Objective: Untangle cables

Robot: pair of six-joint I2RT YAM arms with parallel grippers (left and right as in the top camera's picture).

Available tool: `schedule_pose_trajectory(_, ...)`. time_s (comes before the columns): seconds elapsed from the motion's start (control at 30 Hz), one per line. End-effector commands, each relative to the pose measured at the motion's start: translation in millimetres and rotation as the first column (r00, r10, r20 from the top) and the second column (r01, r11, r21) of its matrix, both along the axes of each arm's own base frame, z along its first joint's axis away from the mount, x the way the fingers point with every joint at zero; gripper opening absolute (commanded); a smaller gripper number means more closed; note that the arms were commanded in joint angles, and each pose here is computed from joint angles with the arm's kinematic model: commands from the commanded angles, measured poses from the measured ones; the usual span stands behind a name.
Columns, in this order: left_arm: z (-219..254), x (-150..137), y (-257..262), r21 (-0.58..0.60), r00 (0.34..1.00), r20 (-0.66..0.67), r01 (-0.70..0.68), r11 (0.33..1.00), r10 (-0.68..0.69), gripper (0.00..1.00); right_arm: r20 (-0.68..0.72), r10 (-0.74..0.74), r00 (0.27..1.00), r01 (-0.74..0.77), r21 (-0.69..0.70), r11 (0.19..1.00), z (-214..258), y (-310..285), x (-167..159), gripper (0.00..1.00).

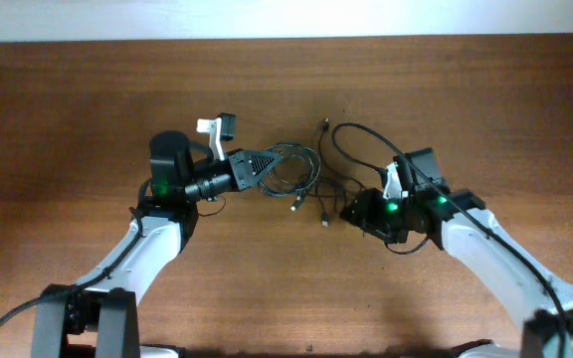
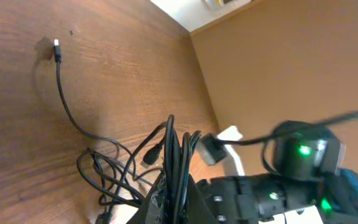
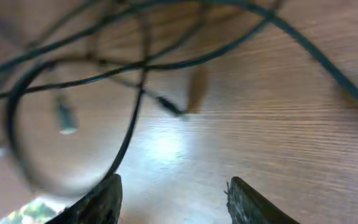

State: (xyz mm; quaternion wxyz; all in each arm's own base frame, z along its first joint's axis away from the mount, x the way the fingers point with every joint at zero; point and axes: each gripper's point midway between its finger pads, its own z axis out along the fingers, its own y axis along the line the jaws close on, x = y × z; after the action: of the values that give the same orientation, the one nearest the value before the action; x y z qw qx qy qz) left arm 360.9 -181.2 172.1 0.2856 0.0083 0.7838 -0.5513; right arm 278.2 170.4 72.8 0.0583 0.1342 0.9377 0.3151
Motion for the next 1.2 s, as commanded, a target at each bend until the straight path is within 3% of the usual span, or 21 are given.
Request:
schedule_pose_trajectory(0.0, 9, 2, 1, -0.022, 1.0, -0.016, -0.017, 1.0, 0.017, 0.0, 0.145, 0.085, 0.986, -0.104, 0.13, 0.986, 48, 18, -1, 0.55)
schedule_pose_trajectory(0.17, 19, -9, -6, -0.046, 0.997, 0.034, 0.072, 0.996, -0.07, 0.0, 0.236, 0.124, 0.964, -0.175, 0.211, 0.962, 71, 39, 3, 0.57)
schedule_pose_trajectory(0.23, 23, -20, -11, -0.039, 0.983, 0.101, 0.156, 0.987, -0.151, 0.0, 0.293, 0.112, 0.949, -0.178, 0.211, 0.961, 78, 45, 12, 0.72)
schedule_pose_trajectory(0.33, 25, -26, -13, -0.042, 0.975, 0.12, 0.194, 0.98, -0.188, 0.0, 0.359, 0.087, 0.929, -0.163, 0.187, 0.969, 84, 45, 26, 0.76)
schedule_pose_trajectory(0.53, 29, -31, -15, -0.119, 0.98, 0.006, 0.199, 0.973, -0.2, 0.0, 0.36, -0.006, 0.933, -0.021, 0.069, 0.997, 70, 39, 38, 0.51)
schedule_pose_trajectory(0.77, 37, -34, -17, -0.198, 0.972, -0.104, 0.187, 0.962, -0.211, 0.0, 0.415, 0.024, 0.909, -0.016, -0.024, 1.0, 66, 54, 33, 0.45)
schedule_pose_trajectory(0.87, 39, -38, -19, -0.239, 0.957, -0.172, 0.189, 0.953, -0.233, 0.0, 0.431, -0.003, 0.902, 0.035, -0.067, 0.997, 64, 44, 40, 0.31)
schedule_pose_trajectory(0.93, 43, -39, -19, -0.264, 0.949, -0.205, 0.184, 0.947, -0.242, 0.0, 0.444, -0.03, 0.896, 0.092, -0.118, 0.989, 60, 32, 46, 0.28)
schedule_pose_trajectory(1.03, 58, -44, -21, -0.301, 0.939, -0.194, 0.219, 0.928, -0.284, 0.0, 0.461, -0.074, 0.884, 0.199, -0.229, 0.953, 51, 6, 52, 0.26)
schedule_pose_trajectory(1.17, 65, -51, -22, -0.3, 0.933, -0.146, 0.274, 0.914, -0.328, 0.0, 0.479, -0.089, 0.873, 0.236, -0.256, 0.938, 53, -2, 56, 0.26)
